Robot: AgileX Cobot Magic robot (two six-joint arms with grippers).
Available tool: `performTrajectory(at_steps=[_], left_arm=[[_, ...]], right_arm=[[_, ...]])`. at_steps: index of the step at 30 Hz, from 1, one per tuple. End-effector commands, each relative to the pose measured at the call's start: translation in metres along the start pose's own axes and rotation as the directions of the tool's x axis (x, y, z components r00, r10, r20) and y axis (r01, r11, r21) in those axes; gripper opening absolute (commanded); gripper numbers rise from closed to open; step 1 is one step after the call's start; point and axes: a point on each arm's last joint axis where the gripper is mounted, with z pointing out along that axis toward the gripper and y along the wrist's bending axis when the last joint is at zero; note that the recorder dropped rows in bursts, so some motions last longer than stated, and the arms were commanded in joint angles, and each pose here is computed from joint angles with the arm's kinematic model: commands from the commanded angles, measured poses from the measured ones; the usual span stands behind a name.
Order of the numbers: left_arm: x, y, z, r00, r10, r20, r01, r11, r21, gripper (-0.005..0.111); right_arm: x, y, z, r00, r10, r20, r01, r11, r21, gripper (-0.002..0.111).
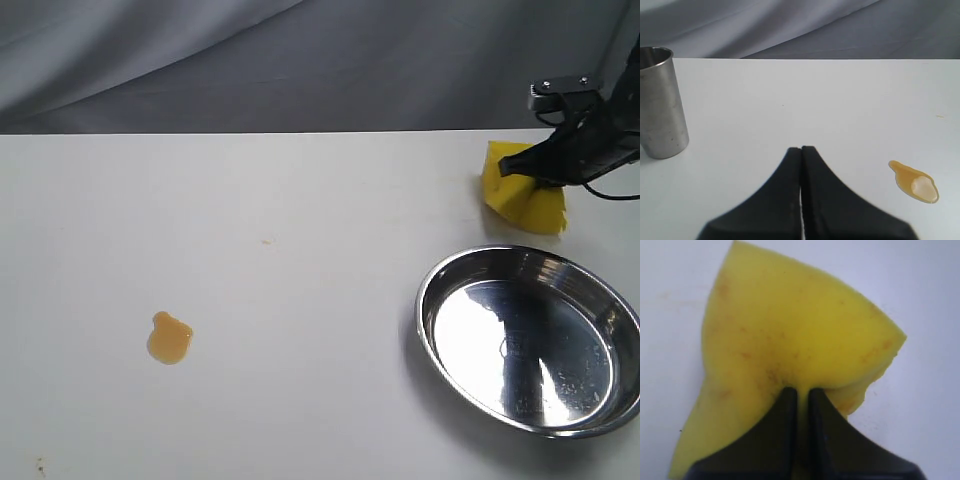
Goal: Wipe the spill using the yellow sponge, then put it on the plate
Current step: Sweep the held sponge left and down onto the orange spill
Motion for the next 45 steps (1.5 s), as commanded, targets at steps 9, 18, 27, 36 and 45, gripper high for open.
performTrajectory(at_steps=[9,18,27,36,45], left_arm=[[0.0,0.0,0.0,1.0,0.0,0.012,0.0,1.0,0.0,0.0],[0.0,0.0,0.0,1.0,0.0,0.012,0.0,1.0,0.0,0.0],[0.0,0.0,0.0,1.0,0.0,0.012,0.0,1.0,0.0,0.0],[0.0,0.0,0.0,1.0,0.0,0.012,0.0,1.0,0.0,0.0],[0.0,0.0,0.0,1.0,0.0,0.012,0.0,1.0,0.0,0.0]], right_arm=[[-0.006,0.048,-0.001,0.998,-0.051,0.028,0.054,0.994,-0.097,0.0],[-0.003,0.146,-0.008,0.962,-0.266,0.065,0.274,0.936,-0.221,0.0],[0.016,0.231,-0.024,0.883,-0.454,0.117,0.467,0.83,-0.307,0.0],[0.041,0.297,-0.043,0.801,-0.572,0.174,0.592,0.718,-0.365,0.0],[0.069,0.34,-0.06,0.713,-0.674,0.192,0.681,0.602,-0.417,0.0]])
